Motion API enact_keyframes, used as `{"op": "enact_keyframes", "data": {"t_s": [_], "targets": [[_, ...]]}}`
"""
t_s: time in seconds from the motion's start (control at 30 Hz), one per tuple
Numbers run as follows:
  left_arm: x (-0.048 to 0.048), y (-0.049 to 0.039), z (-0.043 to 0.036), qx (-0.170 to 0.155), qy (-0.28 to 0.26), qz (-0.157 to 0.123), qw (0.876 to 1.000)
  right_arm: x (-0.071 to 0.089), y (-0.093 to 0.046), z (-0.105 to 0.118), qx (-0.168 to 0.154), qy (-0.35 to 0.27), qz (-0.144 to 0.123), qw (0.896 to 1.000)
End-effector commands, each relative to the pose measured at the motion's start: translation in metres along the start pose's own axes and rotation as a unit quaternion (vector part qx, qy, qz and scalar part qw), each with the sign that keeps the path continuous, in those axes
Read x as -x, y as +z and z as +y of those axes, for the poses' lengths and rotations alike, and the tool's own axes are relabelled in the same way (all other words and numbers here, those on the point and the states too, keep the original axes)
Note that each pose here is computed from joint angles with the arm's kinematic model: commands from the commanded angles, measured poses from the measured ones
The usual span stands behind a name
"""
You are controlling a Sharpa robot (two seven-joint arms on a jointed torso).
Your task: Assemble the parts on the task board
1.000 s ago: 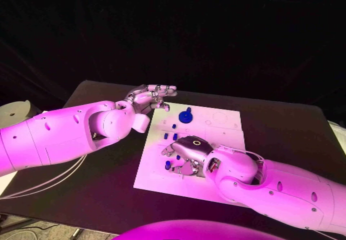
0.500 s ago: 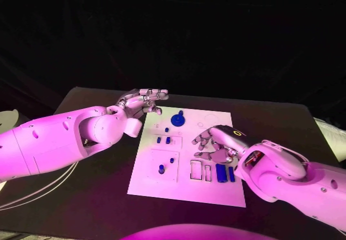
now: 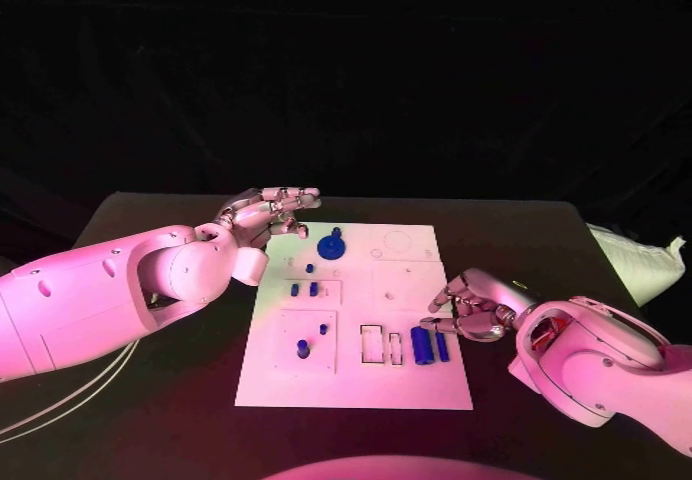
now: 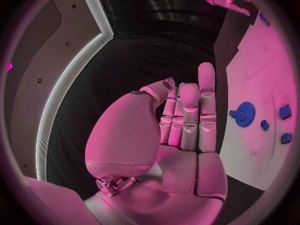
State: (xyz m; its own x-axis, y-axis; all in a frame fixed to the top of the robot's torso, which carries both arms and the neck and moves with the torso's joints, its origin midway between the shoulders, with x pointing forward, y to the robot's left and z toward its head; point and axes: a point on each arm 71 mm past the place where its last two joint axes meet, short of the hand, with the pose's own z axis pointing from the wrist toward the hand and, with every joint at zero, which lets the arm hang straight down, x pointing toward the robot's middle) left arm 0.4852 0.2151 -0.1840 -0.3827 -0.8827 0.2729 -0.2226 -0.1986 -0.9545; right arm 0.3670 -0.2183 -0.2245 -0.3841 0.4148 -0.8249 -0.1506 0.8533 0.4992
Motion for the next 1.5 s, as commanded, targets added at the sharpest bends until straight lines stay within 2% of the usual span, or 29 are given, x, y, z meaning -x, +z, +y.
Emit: {"op": "enact_keyframes", "data": {"t_s": [0.03, 0.67, 1.0, 1.2, 1.5], "targets": [[-0.0029, 0.0, -0.0003, -0.002, -0.004, 0.011, 1.0, -0.006, -0.002, -0.006, -0.049, -0.02, 0.018, 0.998], [-0.001, -0.0011, -0.0006, -0.002, -0.004, 0.009, 1.0, -0.032, 0.002, -0.001, -0.048, -0.074, 0.062, 0.994], [-0.0008, -0.0012, -0.0006, -0.002, -0.004, 0.009, 1.0, -0.039, 0.009, 0.0, -0.047, -0.09, 0.07, 0.992], [-0.0003, -0.0014, -0.0006, -0.002, -0.004, 0.008, 1.0, -0.052, 0.014, 0.001, -0.049, -0.081, 0.08, 0.992], [0.0001, -0.0016, -0.0005, -0.001, -0.003, 0.008, 1.0, -0.057, 0.017, 0.002, -0.051, -0.07, 0.074, 0.994]]}}
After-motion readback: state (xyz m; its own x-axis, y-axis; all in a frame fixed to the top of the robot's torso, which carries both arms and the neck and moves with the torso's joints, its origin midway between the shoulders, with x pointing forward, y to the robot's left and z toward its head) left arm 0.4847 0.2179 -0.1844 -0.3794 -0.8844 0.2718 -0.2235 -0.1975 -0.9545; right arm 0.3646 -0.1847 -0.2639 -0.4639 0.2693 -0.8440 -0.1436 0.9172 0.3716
